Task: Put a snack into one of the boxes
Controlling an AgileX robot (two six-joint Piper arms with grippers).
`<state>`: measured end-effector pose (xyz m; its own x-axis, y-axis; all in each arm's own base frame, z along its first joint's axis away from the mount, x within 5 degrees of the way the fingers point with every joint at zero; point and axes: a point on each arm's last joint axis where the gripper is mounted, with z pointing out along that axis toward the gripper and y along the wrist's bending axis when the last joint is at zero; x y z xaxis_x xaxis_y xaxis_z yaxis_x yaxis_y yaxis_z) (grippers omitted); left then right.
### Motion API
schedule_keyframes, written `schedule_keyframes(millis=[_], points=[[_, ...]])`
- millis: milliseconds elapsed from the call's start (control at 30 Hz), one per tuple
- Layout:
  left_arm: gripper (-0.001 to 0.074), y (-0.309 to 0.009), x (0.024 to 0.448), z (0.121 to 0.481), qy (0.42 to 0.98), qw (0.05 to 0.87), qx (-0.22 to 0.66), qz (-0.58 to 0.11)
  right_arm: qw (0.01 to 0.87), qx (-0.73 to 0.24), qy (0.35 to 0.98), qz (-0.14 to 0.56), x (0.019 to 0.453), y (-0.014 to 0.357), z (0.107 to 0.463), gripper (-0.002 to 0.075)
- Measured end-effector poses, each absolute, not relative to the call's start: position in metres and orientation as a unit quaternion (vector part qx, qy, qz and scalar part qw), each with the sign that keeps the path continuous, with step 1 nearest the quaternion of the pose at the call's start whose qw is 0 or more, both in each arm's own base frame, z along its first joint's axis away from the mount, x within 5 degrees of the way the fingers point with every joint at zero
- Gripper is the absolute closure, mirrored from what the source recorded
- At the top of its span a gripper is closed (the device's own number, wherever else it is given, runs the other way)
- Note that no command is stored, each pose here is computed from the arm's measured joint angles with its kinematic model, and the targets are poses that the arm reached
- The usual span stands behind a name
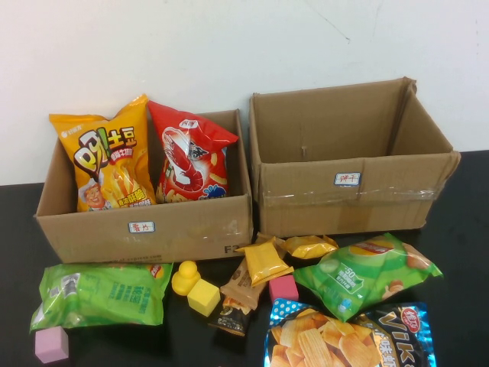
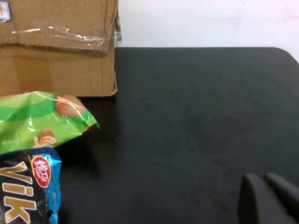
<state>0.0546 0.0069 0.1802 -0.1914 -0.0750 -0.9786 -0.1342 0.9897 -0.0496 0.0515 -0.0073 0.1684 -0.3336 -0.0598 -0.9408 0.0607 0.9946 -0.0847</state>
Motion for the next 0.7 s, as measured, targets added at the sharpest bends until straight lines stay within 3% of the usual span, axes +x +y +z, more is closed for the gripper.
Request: schedule_keyframes(millis=[700], points=[[0.0738, 0.0035, 0.0535, 0.1740, 0.796, 0.605, -0.019, 0.017, 0.577, 0.000, 0.815, -0.052, 0.0515, -0.0073, 0.1683, 0.0727]])
